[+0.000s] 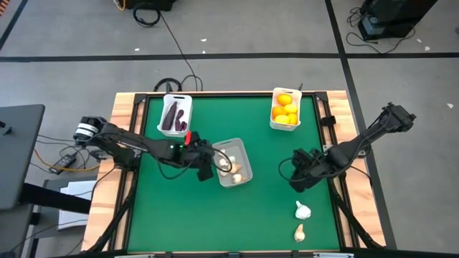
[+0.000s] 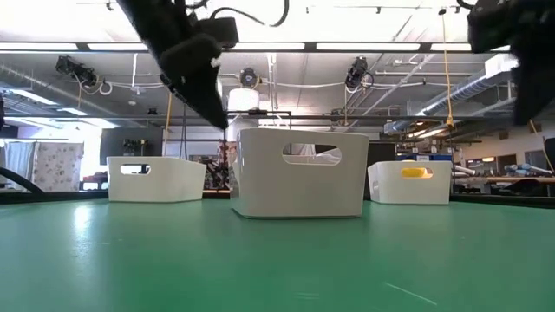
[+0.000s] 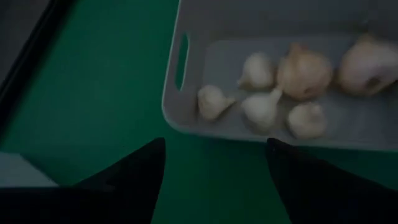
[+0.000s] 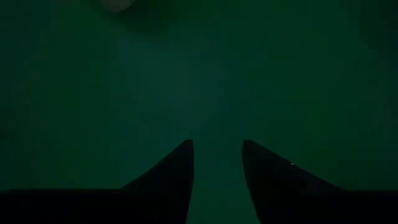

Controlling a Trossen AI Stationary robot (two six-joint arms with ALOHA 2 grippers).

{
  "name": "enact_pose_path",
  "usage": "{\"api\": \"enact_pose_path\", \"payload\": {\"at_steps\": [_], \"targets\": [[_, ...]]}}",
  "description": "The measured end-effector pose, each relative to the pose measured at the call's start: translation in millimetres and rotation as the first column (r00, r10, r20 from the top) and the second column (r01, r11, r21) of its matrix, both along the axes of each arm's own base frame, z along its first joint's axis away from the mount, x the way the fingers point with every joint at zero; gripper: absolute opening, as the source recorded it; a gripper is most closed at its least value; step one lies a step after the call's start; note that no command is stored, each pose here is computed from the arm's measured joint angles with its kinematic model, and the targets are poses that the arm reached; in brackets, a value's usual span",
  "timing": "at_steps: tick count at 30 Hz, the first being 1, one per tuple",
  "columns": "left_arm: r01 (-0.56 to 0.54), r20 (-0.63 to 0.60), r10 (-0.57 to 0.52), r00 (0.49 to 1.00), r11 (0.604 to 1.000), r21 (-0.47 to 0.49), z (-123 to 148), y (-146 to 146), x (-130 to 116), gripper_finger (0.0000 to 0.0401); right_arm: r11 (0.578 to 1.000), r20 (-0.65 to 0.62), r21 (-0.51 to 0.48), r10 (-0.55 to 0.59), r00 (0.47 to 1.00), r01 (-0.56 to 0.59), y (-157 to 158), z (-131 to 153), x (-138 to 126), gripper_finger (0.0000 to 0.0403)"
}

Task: Sort produce into baskets
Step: Adjust the gray bin

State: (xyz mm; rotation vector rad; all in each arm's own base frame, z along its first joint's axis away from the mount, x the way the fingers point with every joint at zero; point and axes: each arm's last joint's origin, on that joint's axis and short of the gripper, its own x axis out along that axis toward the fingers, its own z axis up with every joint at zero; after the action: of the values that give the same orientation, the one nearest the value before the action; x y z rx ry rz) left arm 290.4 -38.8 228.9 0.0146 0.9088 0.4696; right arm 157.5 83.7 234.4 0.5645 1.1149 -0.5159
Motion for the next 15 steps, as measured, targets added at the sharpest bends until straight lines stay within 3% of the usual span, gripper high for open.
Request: {"api": "enact_pose_path", "payload": {"at_steps": [5,11,15], "targets": [[-0.013,-0.009,0.013,1.0,1.0,-0.004,-34.5,0.8,0.2,0.0284,0.986,-0.028,0.167,0.035,0.999,-0.03,9.5,7.5,-2.5,0.0148],[-0.103,-0.001,0.103,0.995,0.994,-0.034,-49.4,14.4,-4.2,0.0284,0.976,-0.06,0.217,0.03,0.998,-0.016,19.6,7.1,-9.3,0.0148],[-0.055,0.04,0.055,0.998,0.999,-0.003,-48.5,26.3,2.1,0.0284,0.972,-0.068,0.236,0.029,0.997,-0.013,25.8,7.2,-13.8,0.0147]]}}
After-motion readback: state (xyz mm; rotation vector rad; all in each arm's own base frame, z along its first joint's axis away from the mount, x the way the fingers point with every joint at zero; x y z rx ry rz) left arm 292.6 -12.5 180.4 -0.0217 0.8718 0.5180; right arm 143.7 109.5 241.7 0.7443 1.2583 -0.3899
